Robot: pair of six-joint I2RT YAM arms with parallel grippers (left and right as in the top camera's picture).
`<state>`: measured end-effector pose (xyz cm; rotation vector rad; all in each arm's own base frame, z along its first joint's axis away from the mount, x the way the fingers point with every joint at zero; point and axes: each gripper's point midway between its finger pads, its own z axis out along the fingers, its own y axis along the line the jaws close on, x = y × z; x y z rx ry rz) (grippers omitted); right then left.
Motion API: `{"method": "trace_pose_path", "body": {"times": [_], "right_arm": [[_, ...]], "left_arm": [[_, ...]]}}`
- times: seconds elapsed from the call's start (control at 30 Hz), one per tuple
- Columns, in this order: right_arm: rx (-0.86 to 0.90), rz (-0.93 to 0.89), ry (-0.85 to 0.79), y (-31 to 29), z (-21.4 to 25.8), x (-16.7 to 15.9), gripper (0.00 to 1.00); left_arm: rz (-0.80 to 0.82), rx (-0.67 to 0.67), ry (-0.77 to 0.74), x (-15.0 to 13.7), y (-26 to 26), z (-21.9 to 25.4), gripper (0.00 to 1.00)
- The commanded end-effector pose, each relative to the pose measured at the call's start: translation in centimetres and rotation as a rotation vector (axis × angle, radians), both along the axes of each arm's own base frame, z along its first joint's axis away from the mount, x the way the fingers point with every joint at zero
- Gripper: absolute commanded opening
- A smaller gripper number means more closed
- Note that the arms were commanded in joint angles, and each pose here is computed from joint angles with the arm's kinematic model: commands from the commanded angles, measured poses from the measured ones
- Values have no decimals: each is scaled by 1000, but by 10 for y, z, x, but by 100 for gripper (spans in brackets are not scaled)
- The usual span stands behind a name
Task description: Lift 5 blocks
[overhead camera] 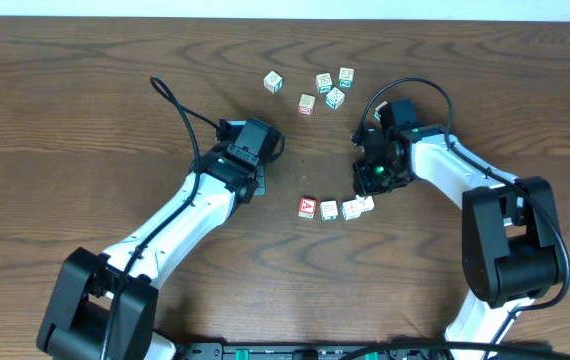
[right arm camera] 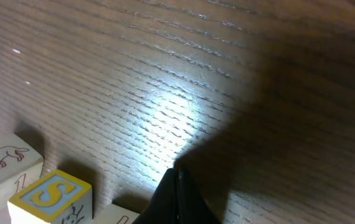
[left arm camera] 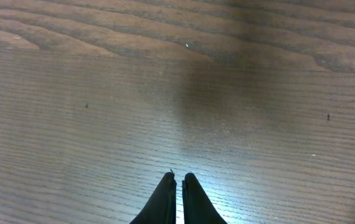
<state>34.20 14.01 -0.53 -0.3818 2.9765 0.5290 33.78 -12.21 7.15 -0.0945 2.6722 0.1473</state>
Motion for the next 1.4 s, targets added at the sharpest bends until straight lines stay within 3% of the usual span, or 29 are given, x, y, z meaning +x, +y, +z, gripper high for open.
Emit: {"method": "trace_pose_path", "body": {"times": [0.0,0.2,0.43,1.13,1.17,1.23,1.3,1.37], "right_arm": [[-207,-87,17,-38,-27,-3,1],[-232,-205,34,-68,-26,4,1],[-261,-223,183,-92,-27,-29,1],[-76,-102,298,-33,-17,-60,1],[-76,-101,298,-33,-17,-60,1],[-77,-100,298,-32,-17,-60,1],[-72,-100,300,-32,-17,-61,1],[-54,-100,307,-29,-16,-62,1]], "left_arm": [[-3,5,7,-3,3,-1,8],[-4,4,8,-3,2,-1,8],[-3,3,6,-2,2,-1,8],[-45,-32,-33,8,-8,3,8],[-68,-43,-39,10,-13,4,10],[-119,-62,-56,15,-21,6,26],[-135,-66,-76,20,-24,8,33],[-149,-70,-104,26,-26,12,49]]}}
